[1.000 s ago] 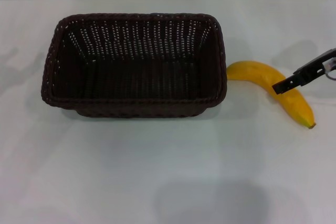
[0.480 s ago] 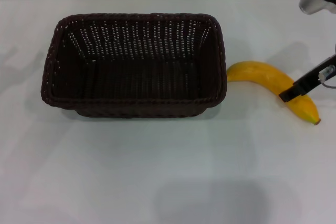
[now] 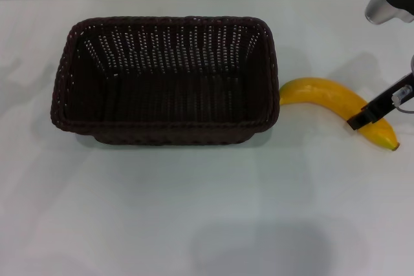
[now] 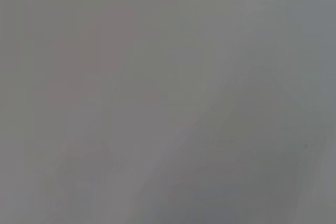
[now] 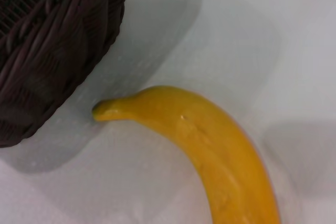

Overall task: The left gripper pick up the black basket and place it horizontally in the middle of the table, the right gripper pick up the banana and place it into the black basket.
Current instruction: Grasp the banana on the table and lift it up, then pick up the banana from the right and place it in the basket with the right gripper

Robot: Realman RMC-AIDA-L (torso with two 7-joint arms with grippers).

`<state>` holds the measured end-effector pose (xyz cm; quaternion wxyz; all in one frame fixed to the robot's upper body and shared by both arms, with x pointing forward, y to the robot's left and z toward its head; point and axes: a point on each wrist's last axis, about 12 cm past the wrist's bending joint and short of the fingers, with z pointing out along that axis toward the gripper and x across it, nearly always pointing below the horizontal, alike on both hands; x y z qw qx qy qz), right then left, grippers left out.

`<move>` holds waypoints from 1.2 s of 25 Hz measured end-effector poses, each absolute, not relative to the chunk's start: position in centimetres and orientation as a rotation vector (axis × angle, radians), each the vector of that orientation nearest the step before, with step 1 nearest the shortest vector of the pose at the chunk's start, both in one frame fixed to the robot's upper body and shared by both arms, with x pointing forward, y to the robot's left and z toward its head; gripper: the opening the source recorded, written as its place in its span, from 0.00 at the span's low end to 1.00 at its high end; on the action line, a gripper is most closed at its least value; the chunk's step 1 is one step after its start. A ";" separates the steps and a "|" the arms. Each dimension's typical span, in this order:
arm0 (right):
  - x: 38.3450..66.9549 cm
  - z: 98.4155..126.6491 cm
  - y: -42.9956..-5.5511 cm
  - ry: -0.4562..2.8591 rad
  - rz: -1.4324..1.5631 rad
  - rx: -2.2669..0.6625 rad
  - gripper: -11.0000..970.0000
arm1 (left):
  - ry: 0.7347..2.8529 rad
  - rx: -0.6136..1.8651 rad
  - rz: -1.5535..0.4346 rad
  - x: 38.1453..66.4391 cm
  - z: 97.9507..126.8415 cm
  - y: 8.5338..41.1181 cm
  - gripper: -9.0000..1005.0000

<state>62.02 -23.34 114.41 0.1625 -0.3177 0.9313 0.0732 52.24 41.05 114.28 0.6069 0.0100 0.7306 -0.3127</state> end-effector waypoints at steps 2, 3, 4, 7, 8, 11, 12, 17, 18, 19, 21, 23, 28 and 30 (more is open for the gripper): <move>62.0 114.4 -23.4 2.651 0.205 -0.920 0.51 | 1.690 0.017 -0.727 52.2 114.2 41.0 0.89; 62.0 114.4 -23.5 2.649 0.204 -0.923 0.51 | 1.691 0.014 -0.729 52.2 114.1 41.0 0.89; 62.0 114.3 -23.5 2.646 0.202 -0.928 0.51 | 1.692 0.013 -0.730 52.2 114.1 41.1 0.89; 62.2 114.8 -24.0 2.622 0.191 -0.904 0.52 | 1.693 0.010 -0.727 52.1 114.0 41.1 0.89; 62.4 115.2 -24.4 2.608 0.190 -0.884 0.52 | 1.693 0.010 -0.725 52.0 114.0 41.2 0.89; 62.9 116.9 -26.1 2.546 0.187 -0.801 0.52 | 1.693 0.008 -0.724 52.0 114.0 41.2 0.89; 63.1 117.6 -26.8 2.514 0.185 -0.777 0.53 | 1.693 0.008 -0.724 52.0 114.0 41.2 0.89; 63.6 121.1 -28.6 2.346 0.193 -0.724 0.54 | 1.691 0.007 -0.724 52.0 114.0 41.3 0.89; 63.6 121.8 -28.4 2.299 0.214 -0.737 0.54 | 1.691 0.006 -0.723 52.0 114.0 41.3 0.89; 63.6 122.3 -28.0 2.258 0.240 -0.756 0.54 | 1.691 0.007 -0.724 52.0 114.0 41.3 0.89; 63.5 123.4 -26.5 2.160 0.330 -0.810 0.54 | 1.691 0.007 -0.723 52.0 114.0 41.3 0.89; 63.4 124.1 -24.4 2.074 0.418 -0.885 0.55 | 1.691 0.008 -0.723 52.0 114.1 41.3 0.89; 63.4 124.5 -18.7 1.934 0.524 -1.097 0.56 | 1.675 0.010 -0.722 52.0 114.2 41.3 0.89; 63.4 124.0 -16.4 1.900 0.538 -1.182 0.56 | 1.674 0.011 -0.722 52.1 114.2 41.3 0.89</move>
